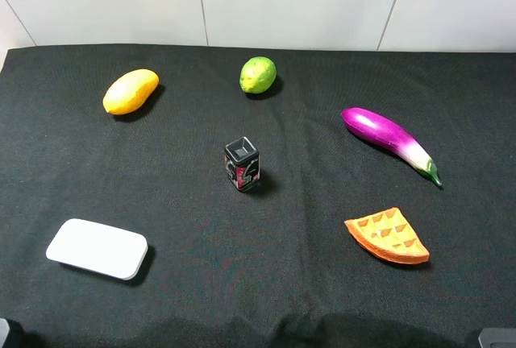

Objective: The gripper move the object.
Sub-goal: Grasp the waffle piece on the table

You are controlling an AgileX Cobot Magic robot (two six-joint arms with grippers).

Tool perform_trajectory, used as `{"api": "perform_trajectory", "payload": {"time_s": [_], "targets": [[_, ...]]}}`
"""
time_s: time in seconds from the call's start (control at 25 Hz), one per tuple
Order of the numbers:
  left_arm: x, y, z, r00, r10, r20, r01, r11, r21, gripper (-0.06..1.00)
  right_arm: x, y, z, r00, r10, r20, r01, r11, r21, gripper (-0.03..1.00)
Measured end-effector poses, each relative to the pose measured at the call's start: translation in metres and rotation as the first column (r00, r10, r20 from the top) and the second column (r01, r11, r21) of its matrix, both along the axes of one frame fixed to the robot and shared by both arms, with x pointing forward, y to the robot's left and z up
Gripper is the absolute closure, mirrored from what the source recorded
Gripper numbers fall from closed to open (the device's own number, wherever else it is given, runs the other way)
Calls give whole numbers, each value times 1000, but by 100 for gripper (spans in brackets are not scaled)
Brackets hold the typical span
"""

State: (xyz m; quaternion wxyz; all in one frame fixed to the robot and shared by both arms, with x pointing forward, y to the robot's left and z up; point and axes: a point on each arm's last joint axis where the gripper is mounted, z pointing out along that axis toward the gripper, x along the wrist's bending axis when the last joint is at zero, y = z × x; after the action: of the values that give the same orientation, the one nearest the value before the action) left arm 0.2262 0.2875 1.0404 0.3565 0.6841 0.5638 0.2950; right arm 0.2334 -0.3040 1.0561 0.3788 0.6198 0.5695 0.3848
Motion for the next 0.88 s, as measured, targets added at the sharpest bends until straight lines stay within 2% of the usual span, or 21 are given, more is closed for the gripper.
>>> {"api": "perform_trajectory", "payload": {"time_s": [0.72,0.88], "targets": [[0,0,0,1000,0,0,0,1000,0,-5,0,0,0,1000,4,0,-4,1000,-4,27],[0,0,0,1000,0,0,0,1000,0,-5,9,2,4,998,31,-50,-32,999,-30,27]]}}
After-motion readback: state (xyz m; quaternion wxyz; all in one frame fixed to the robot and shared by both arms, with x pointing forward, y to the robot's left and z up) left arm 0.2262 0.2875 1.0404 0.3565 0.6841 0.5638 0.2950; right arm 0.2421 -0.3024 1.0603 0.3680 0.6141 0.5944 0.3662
